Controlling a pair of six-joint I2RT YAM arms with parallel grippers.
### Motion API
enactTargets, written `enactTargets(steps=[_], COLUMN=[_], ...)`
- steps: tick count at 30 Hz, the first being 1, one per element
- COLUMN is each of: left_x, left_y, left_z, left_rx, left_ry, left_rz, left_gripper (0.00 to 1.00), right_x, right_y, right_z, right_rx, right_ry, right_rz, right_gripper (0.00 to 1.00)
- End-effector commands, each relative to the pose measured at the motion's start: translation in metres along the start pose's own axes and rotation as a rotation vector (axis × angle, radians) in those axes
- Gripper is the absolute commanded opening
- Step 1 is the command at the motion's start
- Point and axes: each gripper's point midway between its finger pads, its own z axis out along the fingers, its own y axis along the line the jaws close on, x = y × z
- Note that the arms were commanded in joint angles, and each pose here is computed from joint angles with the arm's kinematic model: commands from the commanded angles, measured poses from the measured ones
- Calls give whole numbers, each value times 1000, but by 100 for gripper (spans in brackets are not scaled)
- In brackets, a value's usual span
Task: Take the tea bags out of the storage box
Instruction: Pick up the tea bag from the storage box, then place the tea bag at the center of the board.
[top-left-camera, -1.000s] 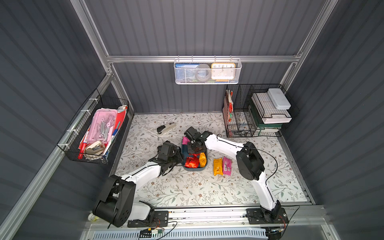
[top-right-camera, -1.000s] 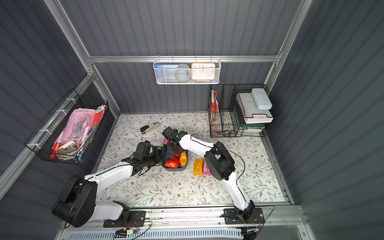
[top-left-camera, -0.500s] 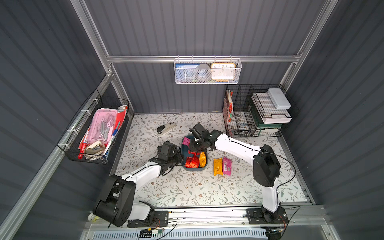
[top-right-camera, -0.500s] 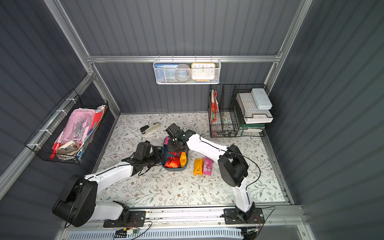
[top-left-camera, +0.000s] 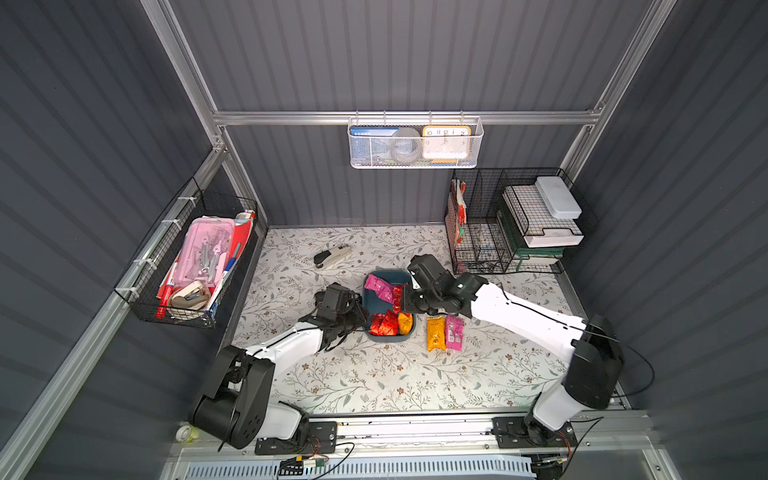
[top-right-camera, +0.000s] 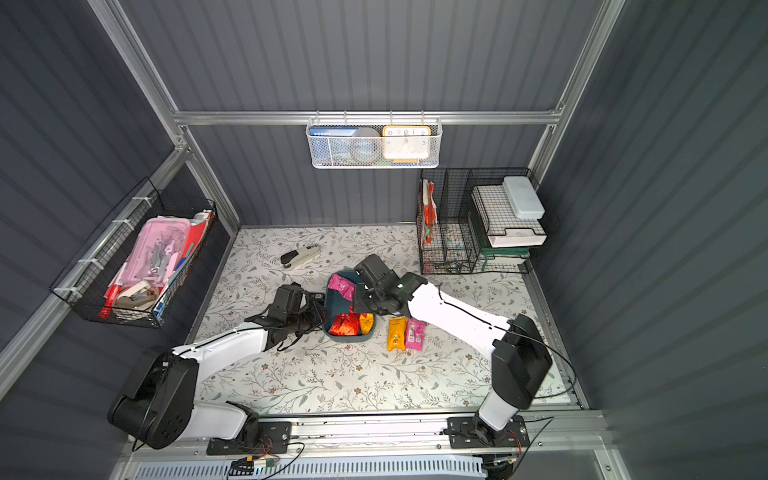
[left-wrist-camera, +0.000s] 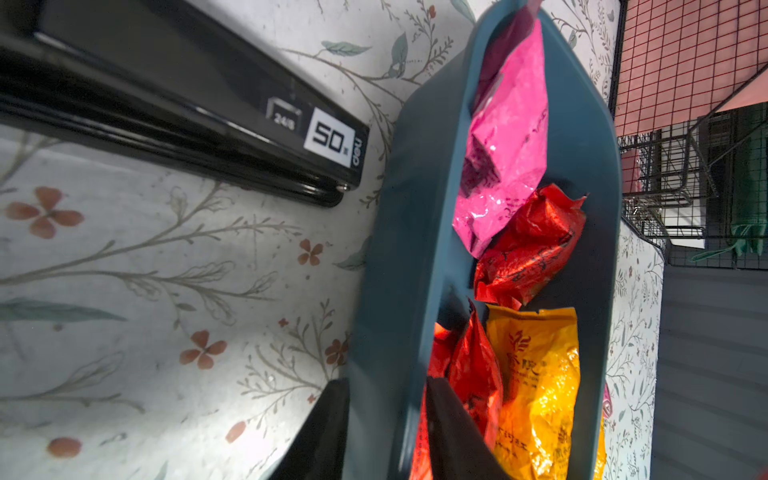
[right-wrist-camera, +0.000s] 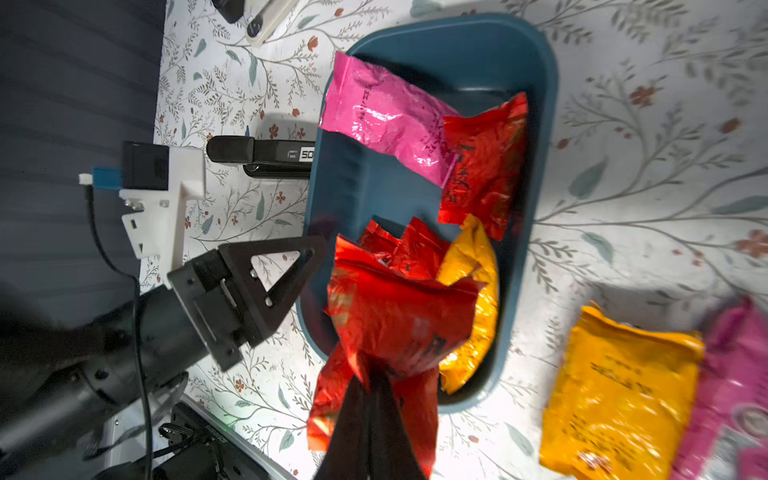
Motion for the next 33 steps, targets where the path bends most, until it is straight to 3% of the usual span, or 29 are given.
enactTargets(steps=[1,7,13,22,33], left_x=[-7,-10,-9,-12,-10], left_y=[-7,-10,-11,-12,-8], left_z=[-4,-6,-2,-1,3], left_rx=[11,18,23,16,6], left_ry=[-19,-28,-13,-14,-12], left_rz=[11,27,41,66,60], left_gripper=[36,35,32,30,29], right_x=[13,38,64,95,95], right_y=[-44,-131,-182,-218,-216], right_z=[-19,-58,-78,-59,-31], right_rx=[121,278,334,378,344], right_ry=[-26,-43,-41,6,97], right_rz=[-41,50,153,287,250], right_gripper=[0,0,0,0,0])
